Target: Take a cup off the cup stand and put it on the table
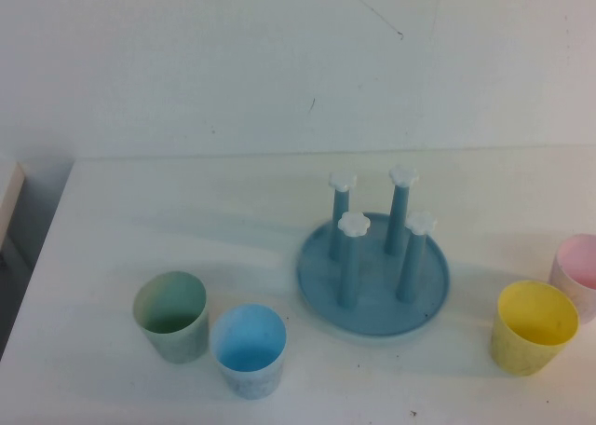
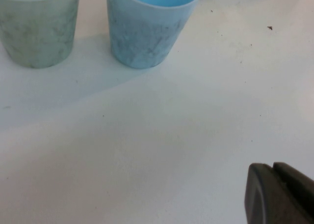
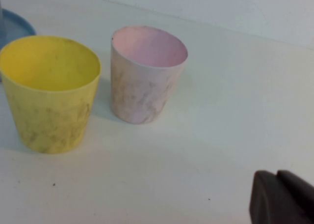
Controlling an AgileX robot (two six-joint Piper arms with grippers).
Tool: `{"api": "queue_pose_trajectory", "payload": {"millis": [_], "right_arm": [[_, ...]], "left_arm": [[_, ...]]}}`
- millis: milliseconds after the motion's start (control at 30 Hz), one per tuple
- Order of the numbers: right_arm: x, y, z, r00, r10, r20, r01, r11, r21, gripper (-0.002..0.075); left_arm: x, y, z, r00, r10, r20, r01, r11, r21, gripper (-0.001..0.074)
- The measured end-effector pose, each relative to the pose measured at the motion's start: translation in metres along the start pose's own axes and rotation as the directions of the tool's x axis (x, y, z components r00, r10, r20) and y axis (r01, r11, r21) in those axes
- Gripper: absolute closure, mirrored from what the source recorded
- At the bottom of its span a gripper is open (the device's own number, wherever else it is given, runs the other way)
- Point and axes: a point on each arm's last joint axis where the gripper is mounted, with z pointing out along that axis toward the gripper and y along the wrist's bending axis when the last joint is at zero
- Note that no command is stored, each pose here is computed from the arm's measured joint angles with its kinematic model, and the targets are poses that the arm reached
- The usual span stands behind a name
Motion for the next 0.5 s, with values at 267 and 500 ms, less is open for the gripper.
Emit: {"api": "queue_pose_trajectory", "payload": {"millis": [267, 500], "right_arm": [[0.000, 0.000, 0.000, 1.000, 0.000, 0.000, 0.000, 1.000, 0.000, 0.0727], [0.000, 0.000, 0.000, 1.000, 0.000, 0.000, 0.000, 1.000, 0.000, 0.0727]], "left_arm": [[0.000, 0.003, 0.002, 1.000, 0.012, 0.021, -0.011, 1.000, -0.025, 0.0737], [0.007, 0.029, 0.013, 0.961, -0.005, 0.277, 0.065, 0.976, -0.207, 0.0737]]}}
